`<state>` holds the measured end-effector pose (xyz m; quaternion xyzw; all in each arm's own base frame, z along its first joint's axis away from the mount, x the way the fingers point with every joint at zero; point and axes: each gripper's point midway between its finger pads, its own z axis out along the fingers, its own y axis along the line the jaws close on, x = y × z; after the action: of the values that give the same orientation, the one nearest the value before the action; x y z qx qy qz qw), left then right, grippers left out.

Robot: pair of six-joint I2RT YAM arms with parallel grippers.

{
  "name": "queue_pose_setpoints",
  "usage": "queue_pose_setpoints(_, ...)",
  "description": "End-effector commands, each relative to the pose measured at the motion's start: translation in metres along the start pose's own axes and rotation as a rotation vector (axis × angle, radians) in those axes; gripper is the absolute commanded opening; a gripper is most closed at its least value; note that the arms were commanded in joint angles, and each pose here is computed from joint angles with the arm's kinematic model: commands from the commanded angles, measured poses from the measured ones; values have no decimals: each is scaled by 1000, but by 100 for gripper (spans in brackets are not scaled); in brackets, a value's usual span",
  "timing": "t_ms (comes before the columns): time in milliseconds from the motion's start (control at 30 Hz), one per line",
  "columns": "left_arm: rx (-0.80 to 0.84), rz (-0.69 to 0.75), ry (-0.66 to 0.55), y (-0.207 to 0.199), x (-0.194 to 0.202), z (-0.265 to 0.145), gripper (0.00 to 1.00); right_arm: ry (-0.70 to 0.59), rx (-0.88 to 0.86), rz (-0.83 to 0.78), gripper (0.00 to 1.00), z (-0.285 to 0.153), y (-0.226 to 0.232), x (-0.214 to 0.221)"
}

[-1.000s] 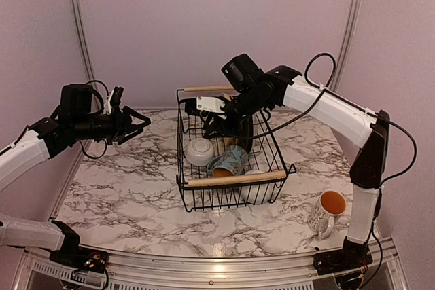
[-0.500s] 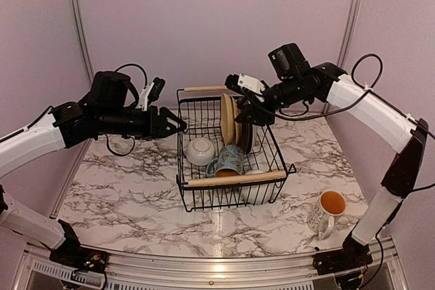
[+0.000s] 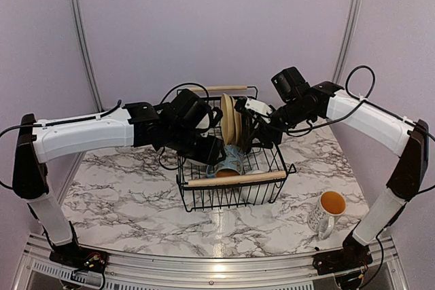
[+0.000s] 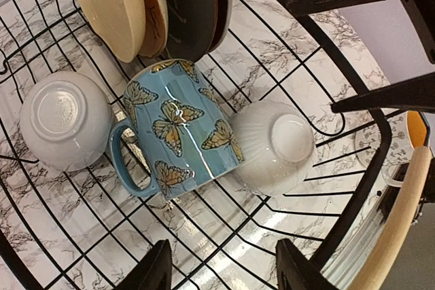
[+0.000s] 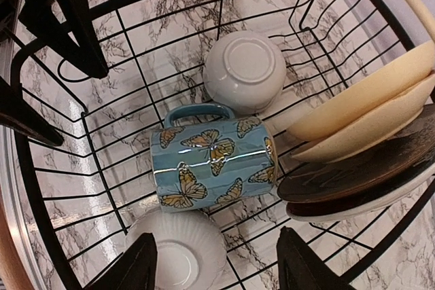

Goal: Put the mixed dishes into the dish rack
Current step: Grab the cup from the dish rack.

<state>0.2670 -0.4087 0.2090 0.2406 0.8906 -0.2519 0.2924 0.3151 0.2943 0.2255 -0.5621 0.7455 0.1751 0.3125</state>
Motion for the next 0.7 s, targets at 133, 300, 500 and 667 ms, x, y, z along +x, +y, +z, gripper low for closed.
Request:
queue_pose_setpoints(133,-68,-54,100,5,-4,38,55,-8,-1,48,61,-1,3,4)
queue_pose_setpoints(300,-111,-50,171,12,-4,71,55,39,33,81,61,10,-7,13)
queue_pose_setpoints(500,-205,-87,176,41,-10,93,63,44,80,130,65,13,-20,18)
queue_pose_setpoints(667,-204,-91,181,47,-15,112,76,22,66,174,67,10,-30,23)
